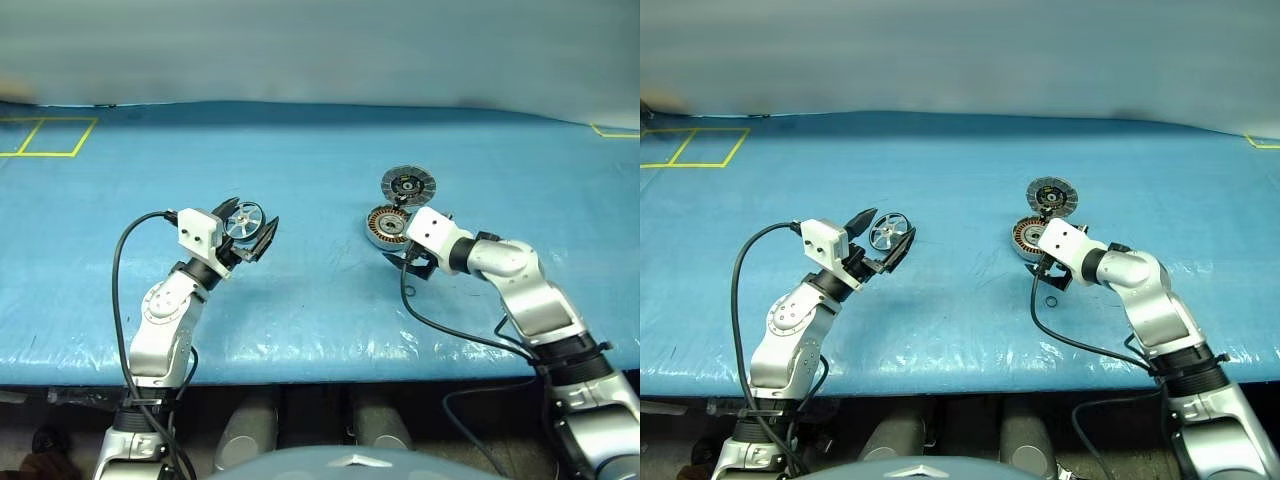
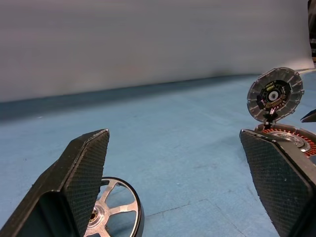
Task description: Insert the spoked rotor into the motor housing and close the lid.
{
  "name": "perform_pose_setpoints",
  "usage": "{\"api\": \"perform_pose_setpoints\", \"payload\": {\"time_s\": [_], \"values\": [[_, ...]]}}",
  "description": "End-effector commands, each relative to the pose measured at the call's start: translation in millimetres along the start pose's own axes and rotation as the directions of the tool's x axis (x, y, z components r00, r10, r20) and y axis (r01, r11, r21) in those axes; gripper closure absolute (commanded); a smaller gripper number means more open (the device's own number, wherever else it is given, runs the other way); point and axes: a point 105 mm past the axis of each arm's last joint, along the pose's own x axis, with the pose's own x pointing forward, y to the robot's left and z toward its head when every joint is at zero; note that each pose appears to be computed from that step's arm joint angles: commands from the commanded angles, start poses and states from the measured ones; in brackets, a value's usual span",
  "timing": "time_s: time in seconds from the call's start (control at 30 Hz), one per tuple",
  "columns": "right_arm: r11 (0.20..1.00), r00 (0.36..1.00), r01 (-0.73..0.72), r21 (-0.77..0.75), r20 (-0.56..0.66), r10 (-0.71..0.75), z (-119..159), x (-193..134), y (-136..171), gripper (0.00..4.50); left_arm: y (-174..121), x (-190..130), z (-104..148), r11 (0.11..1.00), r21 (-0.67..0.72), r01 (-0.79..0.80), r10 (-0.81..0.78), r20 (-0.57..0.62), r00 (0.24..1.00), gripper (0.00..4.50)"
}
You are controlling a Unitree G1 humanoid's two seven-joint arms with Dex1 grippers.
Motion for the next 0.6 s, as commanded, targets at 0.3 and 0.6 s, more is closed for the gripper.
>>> {"api": "perform_pose_setpoints", "payload": {"time_s": [0.3,0.6], "values": [[0.904,0.964,-0.256,-0.343,-0.160,0.212,14,25,-15,0.01,-8,-1,5,1.000,0.015,0.010,-0.011,0.039,0.999,0.00],[0.849,0.941,-0.319,-0.420,-0.249,0.230,4,20,-27,0.01,-6,-12,0,1.000,0.007,-0.025,0.025,0.022,0.999,0.00]]}}
